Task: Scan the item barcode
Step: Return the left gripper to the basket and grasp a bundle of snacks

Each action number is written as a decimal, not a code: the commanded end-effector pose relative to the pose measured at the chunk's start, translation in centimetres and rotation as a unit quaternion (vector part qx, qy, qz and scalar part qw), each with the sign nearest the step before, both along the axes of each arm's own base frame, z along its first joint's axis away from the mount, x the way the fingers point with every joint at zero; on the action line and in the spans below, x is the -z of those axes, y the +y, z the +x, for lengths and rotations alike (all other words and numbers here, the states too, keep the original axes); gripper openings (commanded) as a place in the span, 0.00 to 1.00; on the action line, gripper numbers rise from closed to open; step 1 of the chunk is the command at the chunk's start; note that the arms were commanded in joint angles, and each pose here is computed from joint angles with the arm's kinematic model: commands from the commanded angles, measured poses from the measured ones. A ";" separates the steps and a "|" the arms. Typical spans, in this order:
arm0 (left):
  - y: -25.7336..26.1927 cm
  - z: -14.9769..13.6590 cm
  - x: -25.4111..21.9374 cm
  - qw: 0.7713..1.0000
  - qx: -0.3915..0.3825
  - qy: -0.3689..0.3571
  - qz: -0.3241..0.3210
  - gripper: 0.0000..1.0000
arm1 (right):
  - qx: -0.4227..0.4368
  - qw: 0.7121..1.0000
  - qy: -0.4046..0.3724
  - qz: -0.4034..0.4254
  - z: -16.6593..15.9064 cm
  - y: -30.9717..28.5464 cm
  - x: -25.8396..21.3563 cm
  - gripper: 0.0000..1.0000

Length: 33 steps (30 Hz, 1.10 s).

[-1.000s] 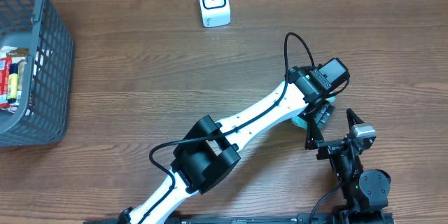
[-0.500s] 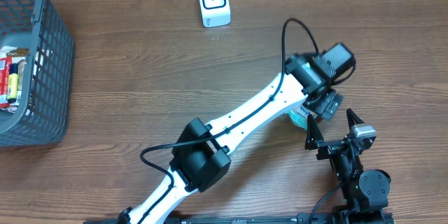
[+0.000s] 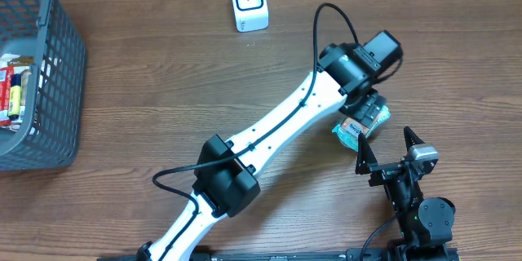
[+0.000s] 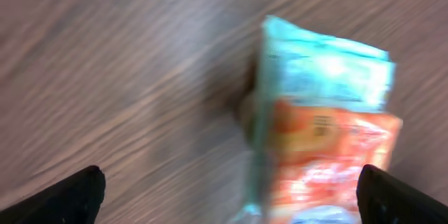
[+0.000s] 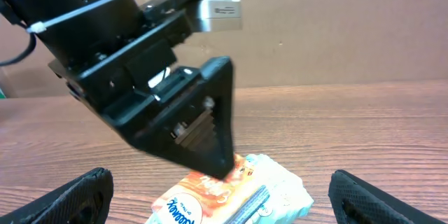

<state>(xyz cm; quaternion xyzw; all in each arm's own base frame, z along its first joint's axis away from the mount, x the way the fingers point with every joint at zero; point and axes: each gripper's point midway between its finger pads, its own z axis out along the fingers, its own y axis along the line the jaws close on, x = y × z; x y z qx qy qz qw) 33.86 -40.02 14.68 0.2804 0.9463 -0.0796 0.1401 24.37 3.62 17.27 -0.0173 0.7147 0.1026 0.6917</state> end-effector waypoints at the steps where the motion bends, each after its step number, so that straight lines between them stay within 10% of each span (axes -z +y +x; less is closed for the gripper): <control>1: 4.3 3.8 -6.5 0.996 -0.039 -0.076 -0.011 1.00 | 0.006 1.000 -0.002 -0.001 0.0 -0.2 0.2 1.00; 8: 17.4 8.5 -14.9 0.972 -0.165 -0.165 0.017 1.00 | 0.006 1.000 -0.002 -0.001 0.0 -0.2 0.2 1.00; 17: 43.8 9.0 -26.9 0.860 -0.412 -0.300 0.032 1.00 | 0.006 1.000 -0.002 -0.001 0.0 -0.2 0.2 1.00; 24: 59.3 4.6 -26.8 0.777 -0.552 -0.287 0.098 1.00 | 0.006 1.000 -0.002 -0.001 0.0 -0.2 0.2 1.00; 33: 68.9 1.6 -21.3 0.758 -0.609 -0.211 0.105 1.00 | 0.006 1.000 -0.002 -0.001 0.0 -0.2 0.2 1.00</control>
